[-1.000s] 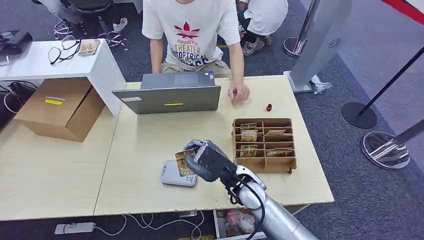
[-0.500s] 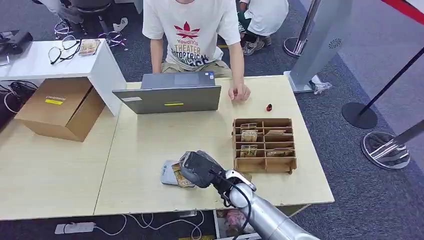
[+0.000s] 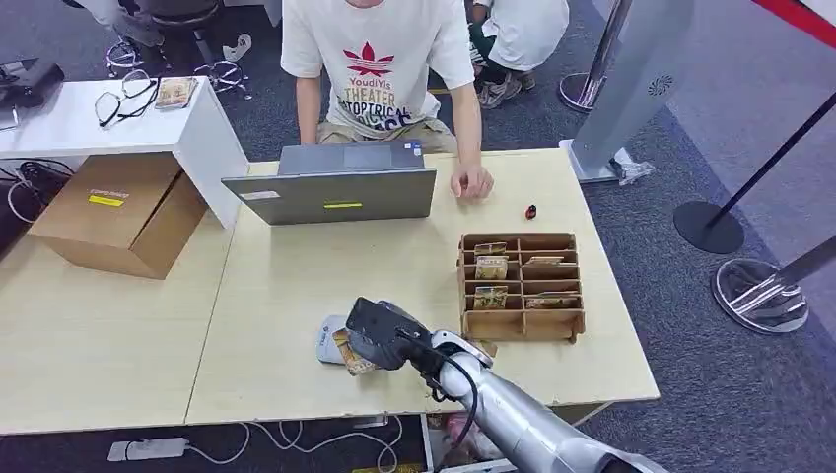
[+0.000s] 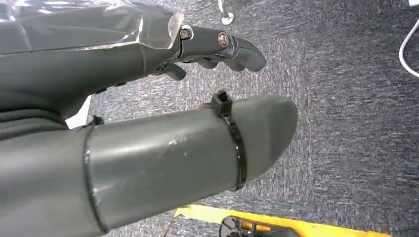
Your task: Pass the card to the sensor for recognition and then transmit it.
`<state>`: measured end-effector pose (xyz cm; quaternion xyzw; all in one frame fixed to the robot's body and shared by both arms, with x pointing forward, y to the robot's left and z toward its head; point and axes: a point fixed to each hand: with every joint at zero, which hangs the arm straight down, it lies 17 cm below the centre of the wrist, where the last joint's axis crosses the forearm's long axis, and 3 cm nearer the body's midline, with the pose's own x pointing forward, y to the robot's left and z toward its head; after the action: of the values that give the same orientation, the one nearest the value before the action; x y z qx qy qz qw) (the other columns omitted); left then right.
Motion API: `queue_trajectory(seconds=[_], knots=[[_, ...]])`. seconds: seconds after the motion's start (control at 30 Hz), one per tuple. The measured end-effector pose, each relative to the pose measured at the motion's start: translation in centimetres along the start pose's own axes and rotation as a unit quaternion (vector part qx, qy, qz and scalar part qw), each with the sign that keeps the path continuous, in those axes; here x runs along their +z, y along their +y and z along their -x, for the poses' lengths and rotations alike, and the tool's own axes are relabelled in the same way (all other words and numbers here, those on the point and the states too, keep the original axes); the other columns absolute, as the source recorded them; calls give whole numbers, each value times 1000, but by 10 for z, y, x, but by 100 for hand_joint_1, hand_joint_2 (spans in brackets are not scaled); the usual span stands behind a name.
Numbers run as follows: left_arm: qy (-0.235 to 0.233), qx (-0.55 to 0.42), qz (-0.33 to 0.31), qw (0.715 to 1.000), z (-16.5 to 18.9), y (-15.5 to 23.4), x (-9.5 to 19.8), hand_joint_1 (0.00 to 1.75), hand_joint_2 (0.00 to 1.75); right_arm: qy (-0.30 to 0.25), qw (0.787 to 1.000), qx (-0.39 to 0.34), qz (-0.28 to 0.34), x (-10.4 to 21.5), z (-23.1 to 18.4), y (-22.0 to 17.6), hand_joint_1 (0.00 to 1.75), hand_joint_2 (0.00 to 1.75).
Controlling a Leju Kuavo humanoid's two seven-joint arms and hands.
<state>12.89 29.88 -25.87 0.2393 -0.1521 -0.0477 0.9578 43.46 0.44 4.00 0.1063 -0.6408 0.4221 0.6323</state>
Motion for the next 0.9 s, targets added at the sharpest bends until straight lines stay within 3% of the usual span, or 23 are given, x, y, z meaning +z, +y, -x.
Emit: queue_trajectory(seconds=[0.9], knots=[[-1,3,2,1000,-1,-2,1,0,0,58,997,36,-23,-3,34,-4,175,175]])
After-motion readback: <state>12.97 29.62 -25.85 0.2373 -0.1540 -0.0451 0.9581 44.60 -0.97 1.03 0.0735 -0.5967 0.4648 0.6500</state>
